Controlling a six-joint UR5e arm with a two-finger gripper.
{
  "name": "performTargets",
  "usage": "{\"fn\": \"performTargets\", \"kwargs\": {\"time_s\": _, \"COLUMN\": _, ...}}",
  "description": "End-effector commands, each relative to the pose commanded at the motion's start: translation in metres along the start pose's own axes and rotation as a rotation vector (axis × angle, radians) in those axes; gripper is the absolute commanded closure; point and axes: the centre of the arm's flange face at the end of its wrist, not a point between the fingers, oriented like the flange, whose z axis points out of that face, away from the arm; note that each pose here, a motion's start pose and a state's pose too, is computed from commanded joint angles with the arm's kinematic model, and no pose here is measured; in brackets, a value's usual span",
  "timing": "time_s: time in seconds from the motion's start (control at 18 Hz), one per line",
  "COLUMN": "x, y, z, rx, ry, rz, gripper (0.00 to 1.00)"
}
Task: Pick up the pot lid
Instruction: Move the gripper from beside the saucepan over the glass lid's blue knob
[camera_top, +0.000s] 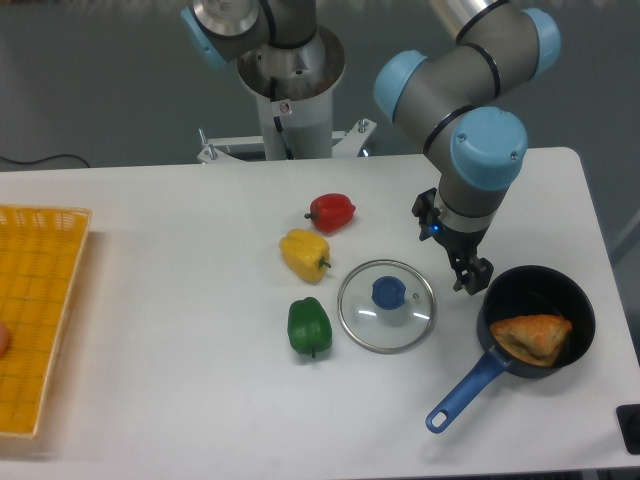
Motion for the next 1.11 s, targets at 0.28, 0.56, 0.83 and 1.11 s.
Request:
{"fn": "performTargets", "kwargs": {"time_s": 0.28, "x": 0.0, "y": -0.004, "z": 0.006, "rx": 0.002, "ry": 0.004, "rz": 0.026, "gripper": 0.0}}
{"fn": "performTargets", "kwargs": {"time_s": 0.56, "x": 0.0, "y": -0.006, "z": 0.018, "rx": 0.004, "ry": 0.024, "rz": 0.261, "gripper": 0.0}}
{"fn": "performTargets", "kwargs": {"time_s": 0.83, "x": -0.008, "y": -0.005, "z": 0.045, "rx": -0.001, "ry": 0.002, "rz": 0.457, "gripper": 0.0}}
{"fn": "performTargets", "kwargs": {"time_s": 1.11, "x": -0.01, "y": -0.009, "z": 0.063, "rx": -0.003, "ry": -0.009, "rz": 0.489, "gripper": 0.0}}
